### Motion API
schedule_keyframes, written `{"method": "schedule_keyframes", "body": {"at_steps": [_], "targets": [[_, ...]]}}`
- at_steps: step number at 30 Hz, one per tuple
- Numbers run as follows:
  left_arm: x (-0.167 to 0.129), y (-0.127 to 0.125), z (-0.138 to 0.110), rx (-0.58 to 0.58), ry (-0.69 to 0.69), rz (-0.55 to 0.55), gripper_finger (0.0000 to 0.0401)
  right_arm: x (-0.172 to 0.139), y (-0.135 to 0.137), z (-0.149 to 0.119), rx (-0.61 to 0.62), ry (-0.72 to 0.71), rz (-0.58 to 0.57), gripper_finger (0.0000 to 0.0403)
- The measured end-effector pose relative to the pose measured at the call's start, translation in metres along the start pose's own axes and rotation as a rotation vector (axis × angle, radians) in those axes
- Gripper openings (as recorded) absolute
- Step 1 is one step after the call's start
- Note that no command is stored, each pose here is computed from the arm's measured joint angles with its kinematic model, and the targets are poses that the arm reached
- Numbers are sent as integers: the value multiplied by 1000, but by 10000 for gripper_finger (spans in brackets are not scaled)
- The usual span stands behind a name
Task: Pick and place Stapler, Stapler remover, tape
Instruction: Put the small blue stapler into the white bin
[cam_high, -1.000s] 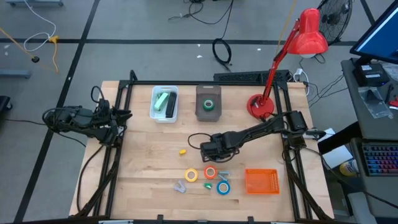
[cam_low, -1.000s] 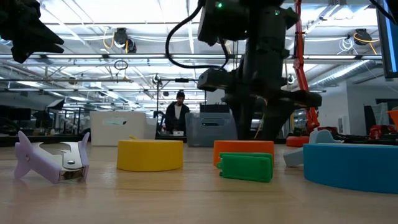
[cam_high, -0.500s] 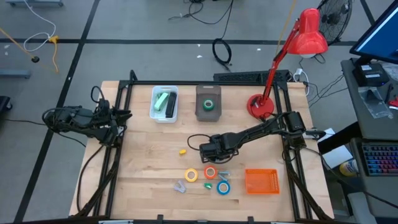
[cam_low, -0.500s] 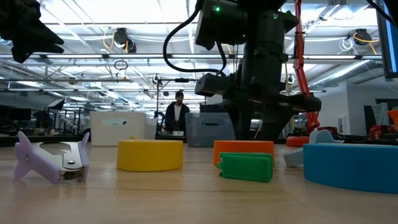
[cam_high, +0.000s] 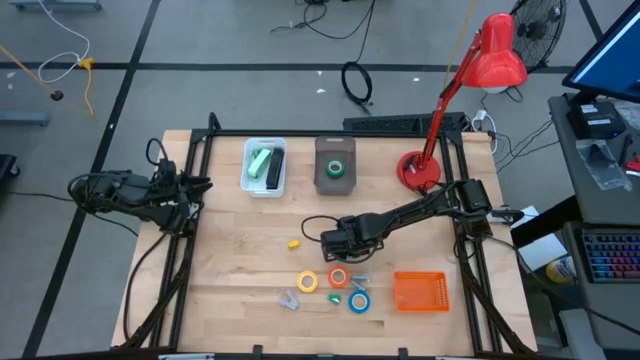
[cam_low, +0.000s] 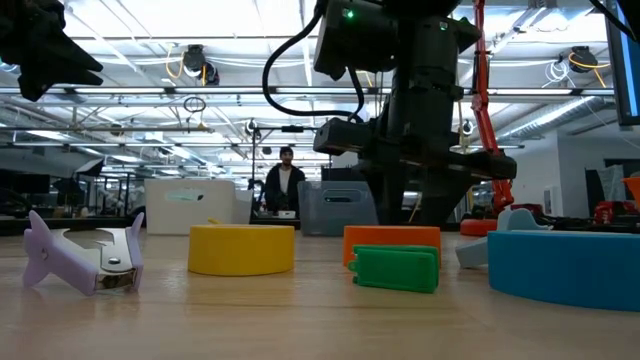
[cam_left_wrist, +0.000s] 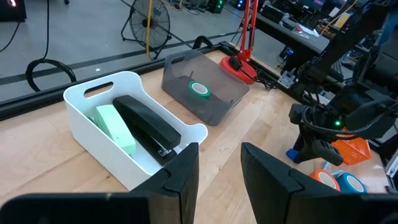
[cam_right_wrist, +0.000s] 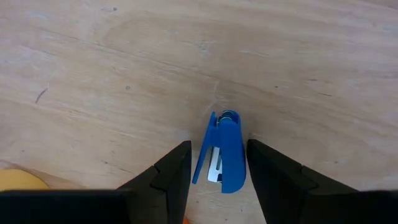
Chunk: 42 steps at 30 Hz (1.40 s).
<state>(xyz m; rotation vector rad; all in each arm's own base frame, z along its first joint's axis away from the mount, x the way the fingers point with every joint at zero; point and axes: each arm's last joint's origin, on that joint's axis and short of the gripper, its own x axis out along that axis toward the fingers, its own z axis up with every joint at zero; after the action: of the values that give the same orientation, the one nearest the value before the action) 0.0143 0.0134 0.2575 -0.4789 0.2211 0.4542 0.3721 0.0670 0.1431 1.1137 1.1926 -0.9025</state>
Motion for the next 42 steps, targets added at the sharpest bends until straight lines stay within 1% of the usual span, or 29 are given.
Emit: {"method": "schedule_keyframes", "body": {"at_steps": [5, 11, 31, 33, 36, 42], "targets": [[0, 0, 0, 0, 0, 0, 122, 0, 0, 0, -9, -1, 0, 153], [0, 0, 0, 0, 0, 0, 122, 0, 0, 0, -53, -1, 1, 153], [0, 0, 0, 0, 0, 0, 122, 1, 0, 0, -53, -25, -1, 153], [0, 0, 0, 0, 0, 0, 122, 1, 0, 1, -38, -25, -1, 151], [0, 0, 0, 0, 0, 0, 122, 1, 0, 1, -16, -27, -2, 139], [0, 0, 0, 0, 0, 0, 122, 1, -1, 1, -4, -44, -11, 97]]}}
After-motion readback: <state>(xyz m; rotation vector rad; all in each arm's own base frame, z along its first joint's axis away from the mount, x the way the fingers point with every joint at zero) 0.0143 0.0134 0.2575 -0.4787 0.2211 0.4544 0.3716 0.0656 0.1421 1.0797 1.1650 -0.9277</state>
